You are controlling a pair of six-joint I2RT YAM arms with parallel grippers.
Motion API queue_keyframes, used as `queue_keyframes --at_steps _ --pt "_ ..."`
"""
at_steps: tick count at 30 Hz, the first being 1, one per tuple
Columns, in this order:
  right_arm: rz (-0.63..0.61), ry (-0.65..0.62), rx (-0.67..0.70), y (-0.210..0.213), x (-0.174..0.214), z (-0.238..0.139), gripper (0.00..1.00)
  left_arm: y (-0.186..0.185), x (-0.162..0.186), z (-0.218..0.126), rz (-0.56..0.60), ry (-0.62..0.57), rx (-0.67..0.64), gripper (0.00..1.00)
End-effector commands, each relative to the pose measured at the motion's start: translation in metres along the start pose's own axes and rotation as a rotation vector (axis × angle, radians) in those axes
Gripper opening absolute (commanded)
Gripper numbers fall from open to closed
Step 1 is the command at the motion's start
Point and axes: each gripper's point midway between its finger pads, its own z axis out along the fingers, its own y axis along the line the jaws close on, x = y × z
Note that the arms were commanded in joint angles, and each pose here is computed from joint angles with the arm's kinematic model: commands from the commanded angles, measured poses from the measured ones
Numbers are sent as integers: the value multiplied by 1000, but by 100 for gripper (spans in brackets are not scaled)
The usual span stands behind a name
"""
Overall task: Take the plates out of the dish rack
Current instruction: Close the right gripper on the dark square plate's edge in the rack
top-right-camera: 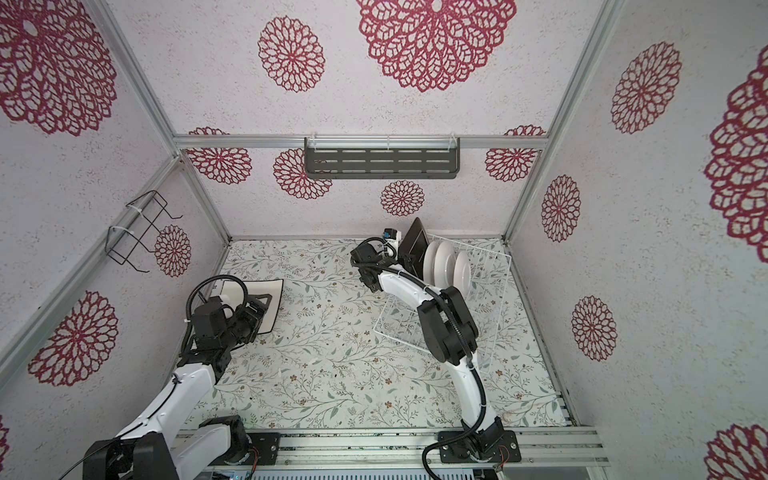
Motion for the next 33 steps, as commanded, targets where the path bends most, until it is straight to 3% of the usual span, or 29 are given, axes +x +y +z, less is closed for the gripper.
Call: queue_keyframes --at_steps 1,33 --pt "27 -30 44 -10 -16 1 33 -16 -7 -3 20 -21 32 97" --pt "17 -25 41 -10 -13 1 10 -16 -6 -5 17 -23 31 97"
